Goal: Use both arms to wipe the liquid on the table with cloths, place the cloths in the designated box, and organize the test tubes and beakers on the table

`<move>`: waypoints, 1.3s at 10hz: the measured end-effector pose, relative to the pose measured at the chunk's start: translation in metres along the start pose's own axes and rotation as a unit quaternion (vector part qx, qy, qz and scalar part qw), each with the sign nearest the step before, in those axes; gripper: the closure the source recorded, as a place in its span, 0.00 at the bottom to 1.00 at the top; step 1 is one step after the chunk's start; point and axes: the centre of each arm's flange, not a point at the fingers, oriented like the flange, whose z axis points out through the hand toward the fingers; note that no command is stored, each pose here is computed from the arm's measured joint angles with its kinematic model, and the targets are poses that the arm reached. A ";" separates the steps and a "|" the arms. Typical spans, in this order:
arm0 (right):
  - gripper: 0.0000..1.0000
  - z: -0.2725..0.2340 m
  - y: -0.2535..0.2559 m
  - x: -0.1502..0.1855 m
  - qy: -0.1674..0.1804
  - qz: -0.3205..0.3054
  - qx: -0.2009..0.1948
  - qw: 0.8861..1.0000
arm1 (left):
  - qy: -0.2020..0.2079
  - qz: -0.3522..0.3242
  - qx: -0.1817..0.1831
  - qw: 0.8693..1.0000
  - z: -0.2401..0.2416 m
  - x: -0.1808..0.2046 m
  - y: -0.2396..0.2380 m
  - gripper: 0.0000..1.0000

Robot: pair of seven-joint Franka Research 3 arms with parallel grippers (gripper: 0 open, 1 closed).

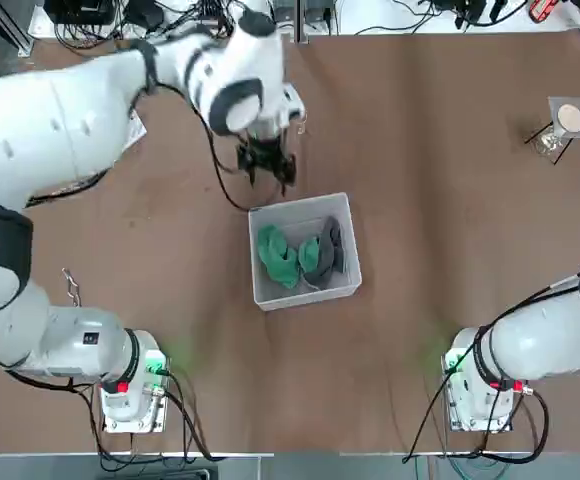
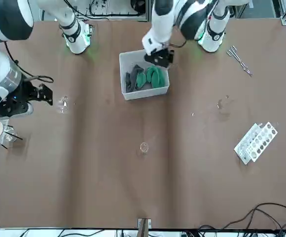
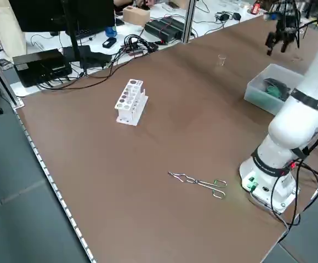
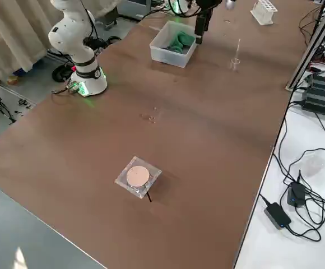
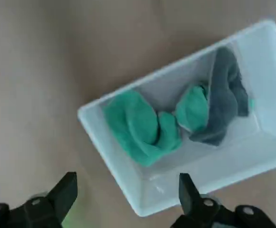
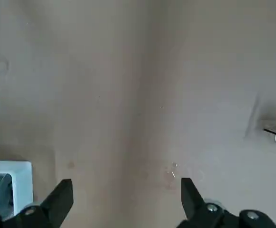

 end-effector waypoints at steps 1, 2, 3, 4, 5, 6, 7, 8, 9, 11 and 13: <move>0.00 0.006 -0.004 0.000 -0.006 -0.003 0.000 1.000 | -0.015 0.022 0.019 0.999 0.032 0.001 0.010 0.02; 0.00 0.012 -0.006 -0.001 -0.014 -0.005 0.000 1.000 | -0.025 0.033 0.040 0.998 0.070 0.000 0.023 0.00; 0.00 0.018 -0.007 -0.003 -0.021 -0.006 0.000 1.000 | -0.031 0.043 0.061 0.997 0.112 -0.002 0.038 0.00; 0.00 0.023 -0.008 -0.004 -0.028 -0.006 0.000 1.000 | -0.037 0.052 0.073 0.995 0.148 -0.003 0.048 0.00; 0.00 0.028 -0.008 -0.006 -0.033 -0.007 0.000 0.999 | -0.046 0.058 0.073 0.995 0.175 -0.002 0.052 0.00; 0.00 0.031 -0.008 -0.007 -0.036 -0.007 0.000 0.999 | -0.055 0.062 0.071 0.994 0.187 0.001 0.052 0.00; 0.00 0.032 -0.009 -0.007 -0.036 -0.007 0.000 0.999 | -0.060 0.062 0.069 0.994 0.191 0.003 0.052 0.00; 0.00 0.033 -0.010 -0.008 -0.037 -0.009 0.000 0.999 | -0.062 0.065 0.069 0.994 0.195 0.003 0.052 0.00; 0.00 0.034 -0.012 -0.008 -0.037 -0.011 0.000 0.999 | -0.064 0.069 0.072 0.993 0.201 0.003 0.052 0.01; 0.00 0.034 -0.021 -0.008 -0.037 -0.018 -0.001 0.999 | -0.074 0.076 0.078 0.991 0.213 -0.003 0.050 0.07; 0.00 0.034 -0.024 -0.008 -0.036 -0.021 -0.001 0.999 | -0.079 0.073 0.081 0.991 0.218 -0.006 0.048 0.32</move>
